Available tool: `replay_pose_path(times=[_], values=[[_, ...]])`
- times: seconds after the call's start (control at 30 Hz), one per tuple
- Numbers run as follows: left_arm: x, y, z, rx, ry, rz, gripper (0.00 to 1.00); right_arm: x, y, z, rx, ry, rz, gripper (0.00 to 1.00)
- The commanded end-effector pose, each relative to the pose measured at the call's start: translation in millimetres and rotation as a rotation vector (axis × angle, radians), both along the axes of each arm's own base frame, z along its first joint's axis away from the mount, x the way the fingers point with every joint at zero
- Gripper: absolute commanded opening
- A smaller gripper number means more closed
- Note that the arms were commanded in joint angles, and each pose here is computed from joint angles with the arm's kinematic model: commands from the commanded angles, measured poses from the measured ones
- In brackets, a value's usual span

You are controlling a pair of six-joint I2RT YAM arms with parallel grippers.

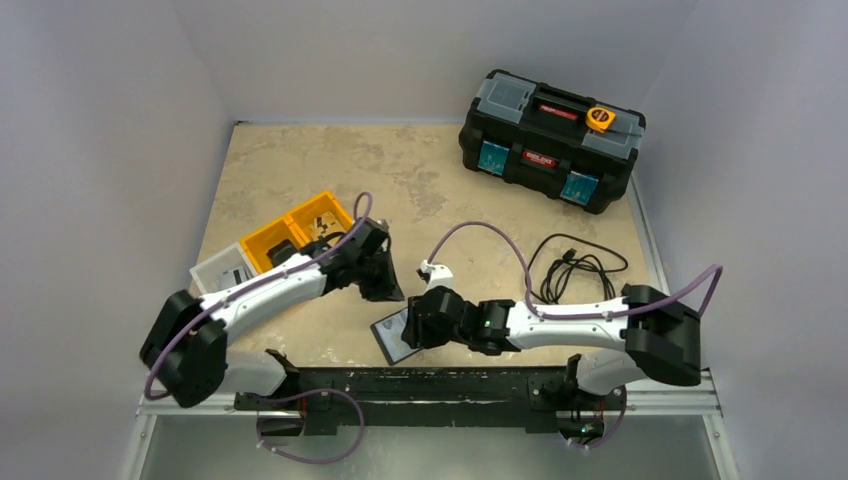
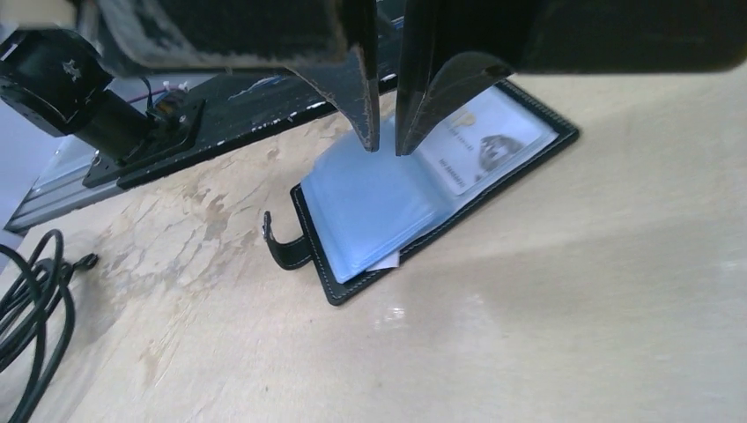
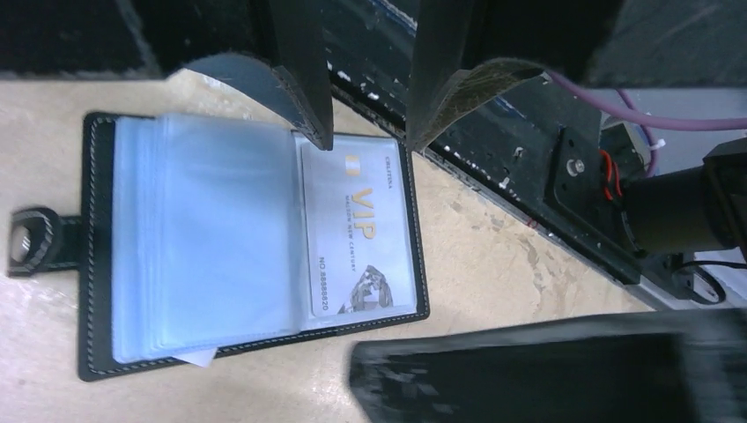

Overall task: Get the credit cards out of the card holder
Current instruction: Remove the credit card from the card holder.

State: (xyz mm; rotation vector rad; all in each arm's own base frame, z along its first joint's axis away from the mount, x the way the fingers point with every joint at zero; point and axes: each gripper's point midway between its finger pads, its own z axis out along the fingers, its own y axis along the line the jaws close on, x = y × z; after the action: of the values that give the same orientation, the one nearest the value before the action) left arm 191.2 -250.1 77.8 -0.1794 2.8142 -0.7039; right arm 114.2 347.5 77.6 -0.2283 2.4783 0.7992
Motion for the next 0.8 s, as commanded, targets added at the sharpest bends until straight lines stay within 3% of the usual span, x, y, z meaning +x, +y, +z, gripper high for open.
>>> replay_pose_path(times=[0.0, 0.33, 0.77], values=[[-14, 43, -4, 0.076, -0.014, 0.052, 0.12, 1, 35, 14, 0.085, -0.001, 0.123, 0.36], [-43, 59, -26, 0.018, 0.02, 0.082, 0.12, 30, 23, -20, -0.037, 0.045, 0.065, 0.36], [-45, 45, -41, -0.033, 0.05, 0.038, 0.11, 17, 18, -49, -0.034, 0.143, 0.074, 0.4]])
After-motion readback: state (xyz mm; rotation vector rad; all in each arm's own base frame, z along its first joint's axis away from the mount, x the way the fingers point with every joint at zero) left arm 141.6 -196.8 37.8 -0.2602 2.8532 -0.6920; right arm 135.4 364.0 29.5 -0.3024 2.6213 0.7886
